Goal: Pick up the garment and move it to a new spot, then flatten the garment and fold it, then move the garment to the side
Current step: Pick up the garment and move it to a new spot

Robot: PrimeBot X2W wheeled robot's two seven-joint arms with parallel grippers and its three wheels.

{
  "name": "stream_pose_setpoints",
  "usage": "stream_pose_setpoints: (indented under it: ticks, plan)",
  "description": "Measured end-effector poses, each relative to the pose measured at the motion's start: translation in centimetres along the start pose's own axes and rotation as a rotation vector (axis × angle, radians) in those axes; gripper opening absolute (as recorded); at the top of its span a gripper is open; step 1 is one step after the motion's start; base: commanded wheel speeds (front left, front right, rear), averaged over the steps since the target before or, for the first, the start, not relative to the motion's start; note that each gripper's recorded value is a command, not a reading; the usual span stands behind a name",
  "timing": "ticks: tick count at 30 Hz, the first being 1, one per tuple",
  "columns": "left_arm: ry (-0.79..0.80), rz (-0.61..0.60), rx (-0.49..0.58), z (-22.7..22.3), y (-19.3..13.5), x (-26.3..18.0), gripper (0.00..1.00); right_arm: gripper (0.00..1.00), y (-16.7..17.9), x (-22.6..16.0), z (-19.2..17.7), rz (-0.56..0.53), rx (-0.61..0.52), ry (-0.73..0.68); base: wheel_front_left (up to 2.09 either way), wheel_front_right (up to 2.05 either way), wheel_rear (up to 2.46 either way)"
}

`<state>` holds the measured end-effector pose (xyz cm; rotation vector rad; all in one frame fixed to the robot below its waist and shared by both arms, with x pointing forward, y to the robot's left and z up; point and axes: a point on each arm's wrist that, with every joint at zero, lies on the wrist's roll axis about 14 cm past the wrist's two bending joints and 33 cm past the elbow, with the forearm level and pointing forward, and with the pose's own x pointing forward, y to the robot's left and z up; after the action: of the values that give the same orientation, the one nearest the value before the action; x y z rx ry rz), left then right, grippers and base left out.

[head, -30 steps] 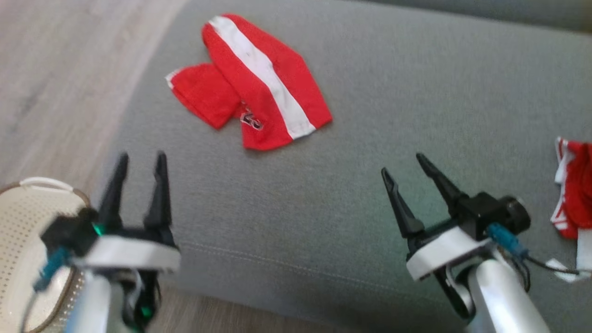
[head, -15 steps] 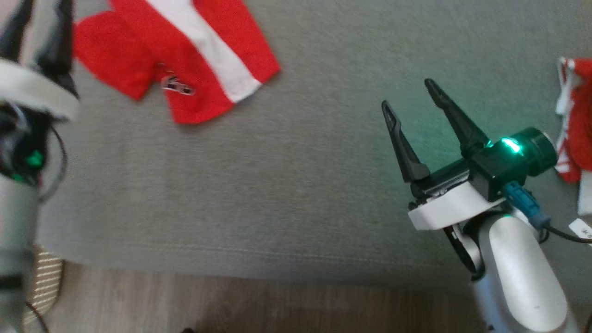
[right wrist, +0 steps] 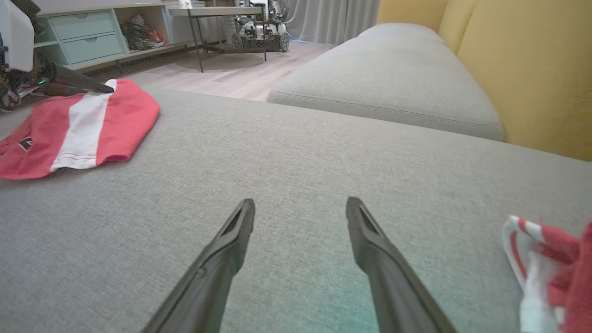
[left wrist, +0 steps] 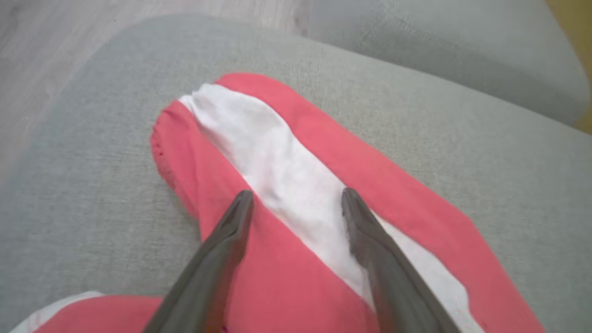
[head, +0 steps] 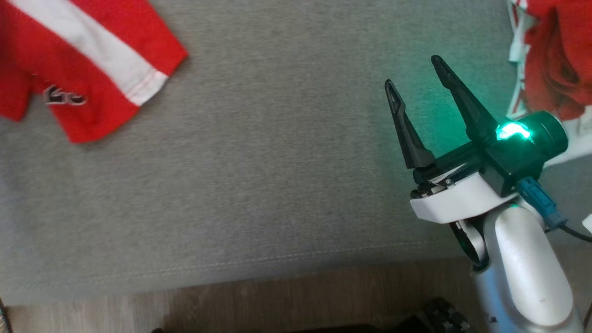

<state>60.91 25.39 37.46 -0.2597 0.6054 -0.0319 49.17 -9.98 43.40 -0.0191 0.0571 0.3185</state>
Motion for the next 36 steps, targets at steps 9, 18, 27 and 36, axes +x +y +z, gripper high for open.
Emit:
stream_pose_setpoints:
  ticks: [9, 18, 27, 36]
  plan:
    - [0.098, 0.017, 0.040, -1.7, -0.4, 2.3, 0.00, 1.00, -1.6, -0.9, -0.8, -0.044, 0.001, 0.014, 0.00, 0.00, 0.00]
    - [-0.201, -0.066, 0.053, 5.2, -3.7, -0.4, 0.00, 1.00, -1.0, -1.2, 1.3, -0.033, 0.001, -0.039, 0.00, 0.00, 0.00]
    - [-0.447, -0.309, 0.064, 11.4, -12.0, -7.4, 0.00, 1.00, -0.4, -2.5, 5.4, -0.030, 0.008, -0.129, 0.00, 0.00, 0.00]
    - [-0.526, -0.628, -0.087, 14.3, -24.8, -14.9, 0.00, 1.00, -1.7, -5.0, 8.8, -0.082, 0.016, -0.211, 0.00, 0.00, 0.00]
